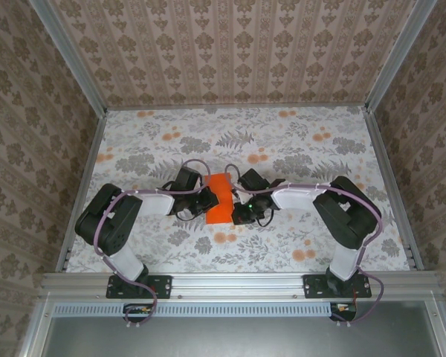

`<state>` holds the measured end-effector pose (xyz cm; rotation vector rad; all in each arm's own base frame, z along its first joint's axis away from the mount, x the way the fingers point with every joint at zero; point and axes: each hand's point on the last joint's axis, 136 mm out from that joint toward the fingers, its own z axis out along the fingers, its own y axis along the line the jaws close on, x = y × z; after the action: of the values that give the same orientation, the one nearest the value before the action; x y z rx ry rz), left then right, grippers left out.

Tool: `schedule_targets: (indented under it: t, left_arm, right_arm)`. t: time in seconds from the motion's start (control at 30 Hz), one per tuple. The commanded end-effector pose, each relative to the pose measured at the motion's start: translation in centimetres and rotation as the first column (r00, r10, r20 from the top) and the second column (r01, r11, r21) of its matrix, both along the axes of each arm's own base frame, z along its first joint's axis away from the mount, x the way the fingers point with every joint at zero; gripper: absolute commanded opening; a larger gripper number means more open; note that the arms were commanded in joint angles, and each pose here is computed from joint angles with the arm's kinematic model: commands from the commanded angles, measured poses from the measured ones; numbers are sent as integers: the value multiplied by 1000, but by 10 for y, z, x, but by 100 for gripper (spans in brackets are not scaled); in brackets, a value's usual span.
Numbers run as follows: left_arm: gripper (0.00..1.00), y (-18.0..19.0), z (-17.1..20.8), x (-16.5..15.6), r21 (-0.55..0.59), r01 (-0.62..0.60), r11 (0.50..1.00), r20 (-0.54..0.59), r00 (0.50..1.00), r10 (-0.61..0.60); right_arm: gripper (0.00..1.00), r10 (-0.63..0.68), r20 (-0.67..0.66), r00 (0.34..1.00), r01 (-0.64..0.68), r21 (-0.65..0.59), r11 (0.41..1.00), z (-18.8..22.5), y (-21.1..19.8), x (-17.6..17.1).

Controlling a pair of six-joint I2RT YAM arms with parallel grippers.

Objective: Fold a paper plane with a square sheet of paper (pick it up from the middle)
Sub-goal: Fold the triangle a second time at the center of the table.

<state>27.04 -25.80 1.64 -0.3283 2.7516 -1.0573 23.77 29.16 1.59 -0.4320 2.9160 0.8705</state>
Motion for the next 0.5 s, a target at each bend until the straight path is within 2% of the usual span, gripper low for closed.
schedule_targets:
  t: [0.0,0.13,0.47]
  left_arm:
    - [10,38,-42,-25,162,-44,986,-119,991,64]
    - [10,34,-40,-25,148,-38,988,-112,992,55]
    - [10,30,-40,-24,145,-26,989,-113,993,42]
  right_arm:
    - [1,-4,-10,1000,4,52,999,23,1,-4]
    - [1,1,38,999,-6,130,992,50,22,12]
    - [0,-4,-7,1000,4,88,996,18,45,36]
